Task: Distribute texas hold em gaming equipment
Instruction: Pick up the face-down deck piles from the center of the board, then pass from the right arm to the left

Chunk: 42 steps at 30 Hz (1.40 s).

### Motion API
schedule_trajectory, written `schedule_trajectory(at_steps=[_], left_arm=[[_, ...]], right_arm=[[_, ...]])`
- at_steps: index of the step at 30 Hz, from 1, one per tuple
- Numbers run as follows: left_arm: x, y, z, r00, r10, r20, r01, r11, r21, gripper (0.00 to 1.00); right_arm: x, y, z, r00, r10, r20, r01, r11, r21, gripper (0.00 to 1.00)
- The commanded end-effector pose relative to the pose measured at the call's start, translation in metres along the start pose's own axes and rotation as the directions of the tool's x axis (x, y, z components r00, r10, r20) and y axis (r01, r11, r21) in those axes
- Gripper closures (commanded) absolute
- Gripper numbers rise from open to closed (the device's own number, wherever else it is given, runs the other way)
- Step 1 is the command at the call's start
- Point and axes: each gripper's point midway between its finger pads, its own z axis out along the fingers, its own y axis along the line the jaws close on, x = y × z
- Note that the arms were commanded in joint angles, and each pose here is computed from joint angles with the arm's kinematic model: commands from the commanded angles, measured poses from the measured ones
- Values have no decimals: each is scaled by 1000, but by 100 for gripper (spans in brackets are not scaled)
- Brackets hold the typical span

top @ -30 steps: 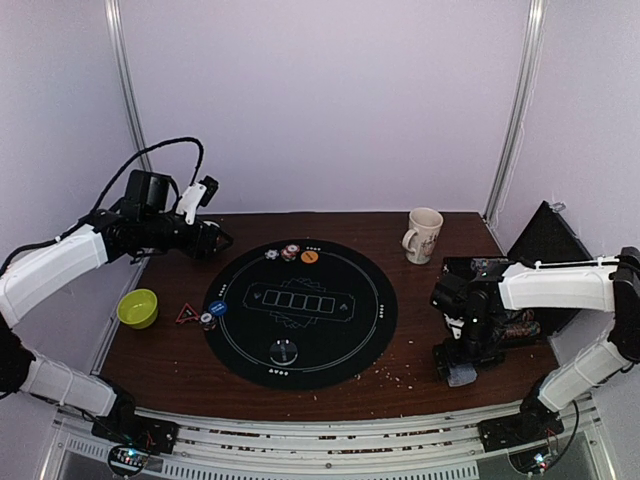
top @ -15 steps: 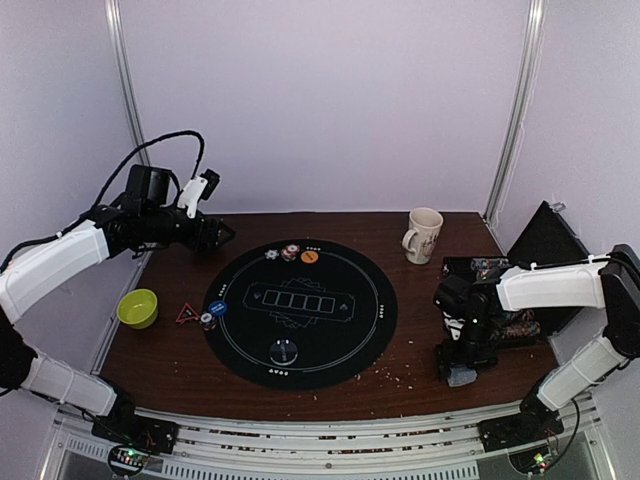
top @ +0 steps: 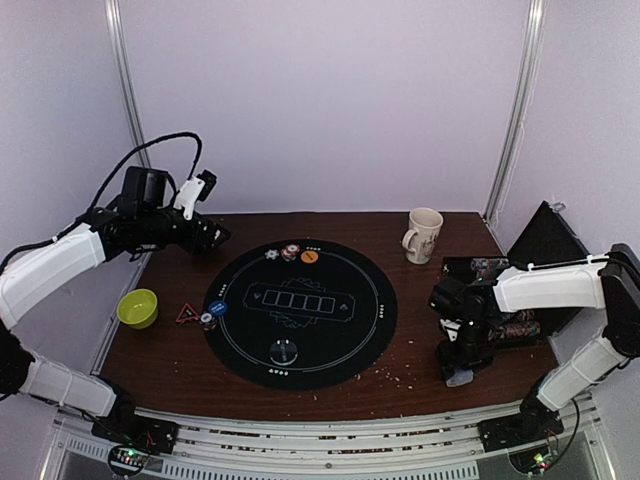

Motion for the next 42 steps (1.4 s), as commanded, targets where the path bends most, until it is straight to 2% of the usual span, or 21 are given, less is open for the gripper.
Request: schedule_trajectory(at_steps=[1,8,12,14,19,26,30,34,36,38,42], left_arm=[[-3,2,-8,999,28,32,-27,999,-27,25],[12,-9,3,998,-62,-4,62,997,42,26],[22,-20,10,989,-145,-40,149,983,104,34],[24,-23,8,981,-189,-33,191,975,116,35],[26,-56,10,947,-320,19,302,911,281,30],[57,-112,48,924,-363,-120,377,820,431,21],[56,-133,61,908,-390,-154,408,740,534,18],[51,-146,71,908,-385,-167,407,711,574,16],[44,-150,76,905,-397,-155,405,688,602,8],[42,-151,86,887,-427,-175,438,659,612,2],[42,-157,98,846,-489,-210,497,583,643,3]], right_arm=[[0,-1,6,998,-70,-2,70,994,79,41],[-28,35,-24,967,-230,112,223,972,76,44],[-50,56,-44,929,-329,171,318,944,85,45],[-62,66,-53,909,-362,208,353,932,82,45],[-97,107,-78,864,-419,279,423,905,47,46],[-135,170,-107,773,-511,377,533,844,51,47],[-139,195,-117,717,-571,400,603,796,55,47],[-139,208,-118,693,-606,390,641,766,52,47],[-140,212,-117,682,-621,385,651,756,66,47],[-140,218,-115,676,-633,377,661,747,69,47],[-139,227,-115,664,-644,380,674,736,71,47]])
